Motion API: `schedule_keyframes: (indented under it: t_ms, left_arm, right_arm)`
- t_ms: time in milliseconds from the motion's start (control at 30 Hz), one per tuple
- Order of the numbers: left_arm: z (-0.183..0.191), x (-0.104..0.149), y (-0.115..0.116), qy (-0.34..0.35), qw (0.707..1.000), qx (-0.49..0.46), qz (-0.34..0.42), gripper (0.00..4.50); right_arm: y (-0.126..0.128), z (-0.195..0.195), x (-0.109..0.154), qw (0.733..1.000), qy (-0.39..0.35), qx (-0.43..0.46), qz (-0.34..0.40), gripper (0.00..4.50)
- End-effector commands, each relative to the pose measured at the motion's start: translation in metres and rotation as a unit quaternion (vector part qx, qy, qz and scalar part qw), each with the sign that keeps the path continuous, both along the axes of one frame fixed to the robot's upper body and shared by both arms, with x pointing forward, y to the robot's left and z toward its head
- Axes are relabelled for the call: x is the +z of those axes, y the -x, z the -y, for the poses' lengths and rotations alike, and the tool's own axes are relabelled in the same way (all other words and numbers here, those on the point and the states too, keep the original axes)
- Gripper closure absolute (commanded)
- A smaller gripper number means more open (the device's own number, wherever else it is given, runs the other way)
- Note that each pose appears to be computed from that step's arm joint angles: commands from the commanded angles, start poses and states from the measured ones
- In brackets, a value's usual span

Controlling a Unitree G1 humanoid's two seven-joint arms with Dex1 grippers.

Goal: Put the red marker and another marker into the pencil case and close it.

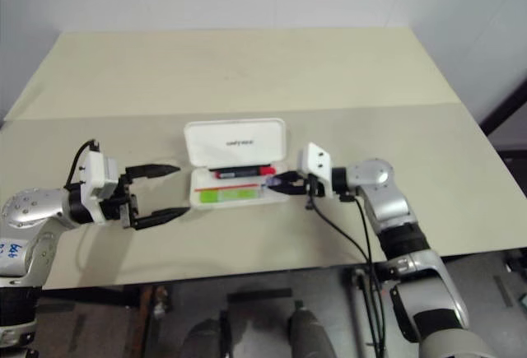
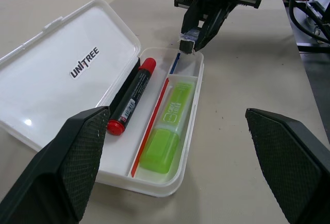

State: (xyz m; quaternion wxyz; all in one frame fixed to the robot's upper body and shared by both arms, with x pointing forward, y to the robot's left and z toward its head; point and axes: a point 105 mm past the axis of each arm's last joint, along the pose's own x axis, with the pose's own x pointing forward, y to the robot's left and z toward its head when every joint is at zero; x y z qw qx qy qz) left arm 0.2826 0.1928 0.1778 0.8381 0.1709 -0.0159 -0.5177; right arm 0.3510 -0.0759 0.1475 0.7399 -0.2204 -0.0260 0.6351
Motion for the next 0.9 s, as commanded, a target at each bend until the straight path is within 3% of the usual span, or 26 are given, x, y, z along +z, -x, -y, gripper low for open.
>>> schedule_keyframes:
  t_ms: [33, 167, 200, 533, 900]
  left_arm:
    - [0.0, 0.014, 0.005, -0.002, 1.0, -0.001, 0.026, 0.0]
    - [-0.001, 0.015, 0.005, -0.003, 1.0, 0.004, 0.026, 0.0]
    - [-0.002, 0.015, 0.005, -0.003, 1.0, 0.004, 0.026, 0.0]
    - [0.0, 0.014, 0.006, -0.002, 1.0, 0.003, 0.026, 0.0]
    - [-0.001, 0.012, 0.008, 0.004, 1.0, 0.006, 0.025, 0.0]
  right_arm:
    - [-0.002, -0.003, 0.006, 1.0, 0.001, 0.015, 0.017, 4.11]
    - [-0.007, -0.003, 0.008, 1.0, -0.003, 0.016, 0.018, 4.11]
    - [-0.008, -0.004, 0.008, 1.0, -0.005, 0.017, 0.018, 3.39]
    - [-0.006, -0.018, 0.013, 0.999, -0.02, 0.033, 0.033, 0.02]
    - [0.005, 0.016, 0.045, 0.996, -0.051, 0.005, 0.068, 0.02]
